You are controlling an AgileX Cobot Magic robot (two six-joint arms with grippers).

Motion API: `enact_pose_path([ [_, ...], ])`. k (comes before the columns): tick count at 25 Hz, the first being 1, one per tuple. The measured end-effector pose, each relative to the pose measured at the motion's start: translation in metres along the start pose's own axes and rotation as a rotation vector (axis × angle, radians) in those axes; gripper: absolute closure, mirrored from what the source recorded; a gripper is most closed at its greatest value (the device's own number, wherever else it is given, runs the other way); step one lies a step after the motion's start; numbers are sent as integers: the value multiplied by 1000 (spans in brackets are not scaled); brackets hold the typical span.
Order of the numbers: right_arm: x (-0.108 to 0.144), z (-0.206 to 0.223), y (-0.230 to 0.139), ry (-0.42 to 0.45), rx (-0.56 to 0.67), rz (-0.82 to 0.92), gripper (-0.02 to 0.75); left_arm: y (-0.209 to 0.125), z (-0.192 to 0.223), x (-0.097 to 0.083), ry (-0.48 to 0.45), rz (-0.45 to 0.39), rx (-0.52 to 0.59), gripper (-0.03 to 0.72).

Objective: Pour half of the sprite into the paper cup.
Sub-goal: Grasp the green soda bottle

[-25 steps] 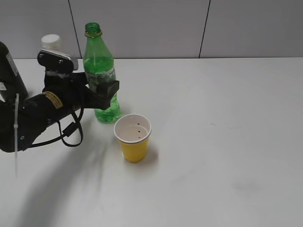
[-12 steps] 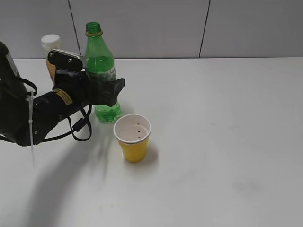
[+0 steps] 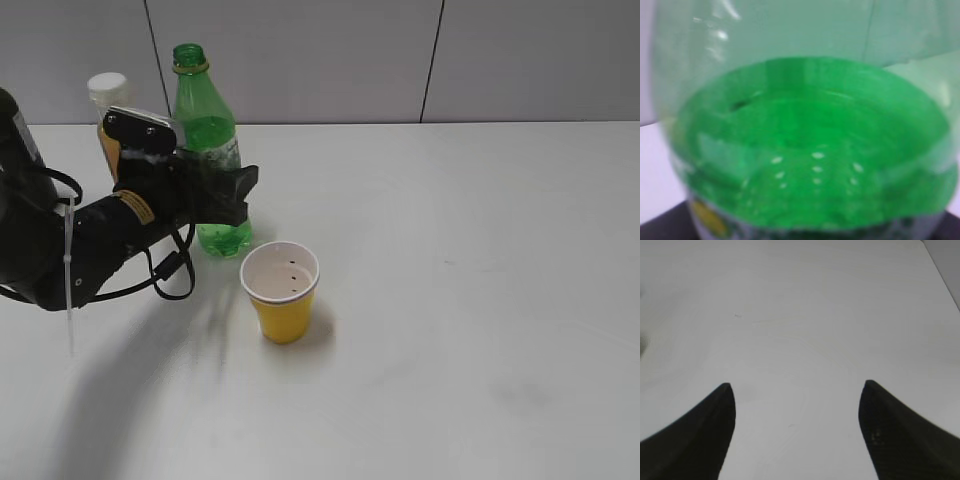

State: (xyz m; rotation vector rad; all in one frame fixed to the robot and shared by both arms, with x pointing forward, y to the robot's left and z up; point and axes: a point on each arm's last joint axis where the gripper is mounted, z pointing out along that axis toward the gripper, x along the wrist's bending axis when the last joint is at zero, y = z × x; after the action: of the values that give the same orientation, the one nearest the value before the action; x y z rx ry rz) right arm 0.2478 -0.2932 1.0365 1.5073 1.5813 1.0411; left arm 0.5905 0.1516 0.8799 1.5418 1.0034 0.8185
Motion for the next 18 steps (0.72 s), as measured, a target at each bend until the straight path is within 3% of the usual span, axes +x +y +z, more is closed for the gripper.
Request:
enact_pose_path([
  [4,0,0,0,0,0,0,160,0,0,0,1,-1,-5,232],
  [18,0,0,0,0,0,0,161,14,-17,0,9,12,3,232],
])
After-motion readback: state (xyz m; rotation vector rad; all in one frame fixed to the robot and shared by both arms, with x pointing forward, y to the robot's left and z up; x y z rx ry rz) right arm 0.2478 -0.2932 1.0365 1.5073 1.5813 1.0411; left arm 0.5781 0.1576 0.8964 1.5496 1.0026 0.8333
